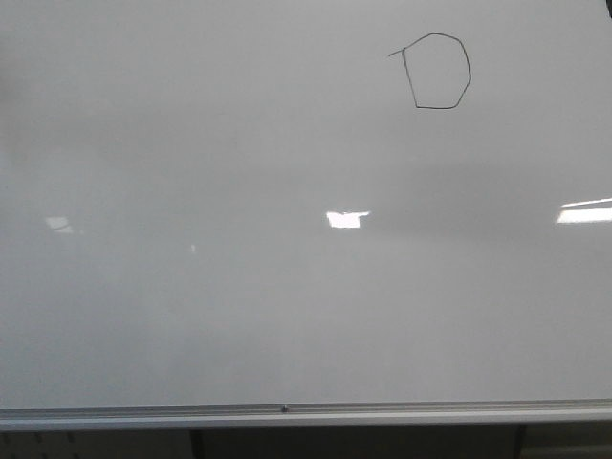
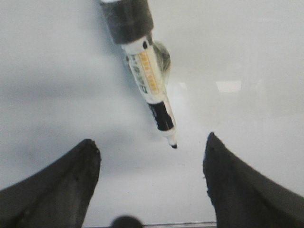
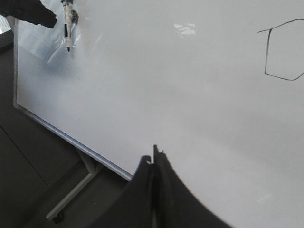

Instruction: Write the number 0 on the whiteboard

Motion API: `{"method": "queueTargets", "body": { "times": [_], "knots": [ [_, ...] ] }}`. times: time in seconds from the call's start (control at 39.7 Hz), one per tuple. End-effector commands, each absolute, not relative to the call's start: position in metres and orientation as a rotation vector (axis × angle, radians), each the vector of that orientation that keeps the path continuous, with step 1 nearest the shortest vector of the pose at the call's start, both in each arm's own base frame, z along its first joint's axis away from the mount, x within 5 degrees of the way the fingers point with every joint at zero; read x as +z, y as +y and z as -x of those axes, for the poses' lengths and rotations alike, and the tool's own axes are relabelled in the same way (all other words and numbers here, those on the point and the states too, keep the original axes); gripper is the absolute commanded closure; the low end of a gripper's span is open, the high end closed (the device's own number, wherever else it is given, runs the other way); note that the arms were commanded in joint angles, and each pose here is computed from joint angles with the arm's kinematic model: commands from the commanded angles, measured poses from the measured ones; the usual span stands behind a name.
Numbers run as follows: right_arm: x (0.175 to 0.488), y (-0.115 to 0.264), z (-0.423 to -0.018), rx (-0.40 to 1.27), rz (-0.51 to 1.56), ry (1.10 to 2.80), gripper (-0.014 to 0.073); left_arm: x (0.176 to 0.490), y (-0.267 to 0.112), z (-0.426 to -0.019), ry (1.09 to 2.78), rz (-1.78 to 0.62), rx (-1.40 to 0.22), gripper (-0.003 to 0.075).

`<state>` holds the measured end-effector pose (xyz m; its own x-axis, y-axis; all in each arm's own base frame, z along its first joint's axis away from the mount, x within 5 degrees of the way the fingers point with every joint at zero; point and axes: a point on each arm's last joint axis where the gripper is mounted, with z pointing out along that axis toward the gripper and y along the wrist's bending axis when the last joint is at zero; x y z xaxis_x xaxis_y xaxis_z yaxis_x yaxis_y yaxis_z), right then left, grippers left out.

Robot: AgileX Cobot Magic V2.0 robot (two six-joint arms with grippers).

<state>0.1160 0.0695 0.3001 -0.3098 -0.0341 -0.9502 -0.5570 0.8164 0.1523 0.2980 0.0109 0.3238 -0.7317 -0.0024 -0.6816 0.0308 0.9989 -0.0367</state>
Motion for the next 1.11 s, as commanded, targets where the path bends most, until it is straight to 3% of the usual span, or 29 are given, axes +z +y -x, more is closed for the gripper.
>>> {"method": "queueTargets", "body": {
  "times": [0.0,0.25,0.5,0.68,0.86,1.08],
  "knots": [
    [0.314,0.067,-0.118,0.54,0.403,1.769,0.0664,0.352,0.009,-0.267,2.2,0.023,-0.073,0.0269],
    [0.314,0.067,-0.118,0.54,0.403,1.769,0.0664,0.342,0.005,-0.176,1.95,0.048,-0.043,0.0395],
    [0.314,0.067,-0.118,0.54,0.404,1.77,0.0664,0.324,0.001,-0.088,1.666,0.045,-0.02,0.0595],
    [0.314,0.067,-0.118,0.54,0.404,1.77,0.0664,0.318,-0.002,-0.053,1.537,0.034,-0.017,0.0735],
    [0.314,0.067,-0.118,0.54,0.404,1.77,0.0664,0.324,-0.003,-0.034,1.428,0.03,-0.014,0.074],
    [0.314,0.067,-0.118,0.54,0.404,1.77,0.0664,0.324,-0.003,-0.032,1.421,0.029,-0.013,0.074]
  ]
}}
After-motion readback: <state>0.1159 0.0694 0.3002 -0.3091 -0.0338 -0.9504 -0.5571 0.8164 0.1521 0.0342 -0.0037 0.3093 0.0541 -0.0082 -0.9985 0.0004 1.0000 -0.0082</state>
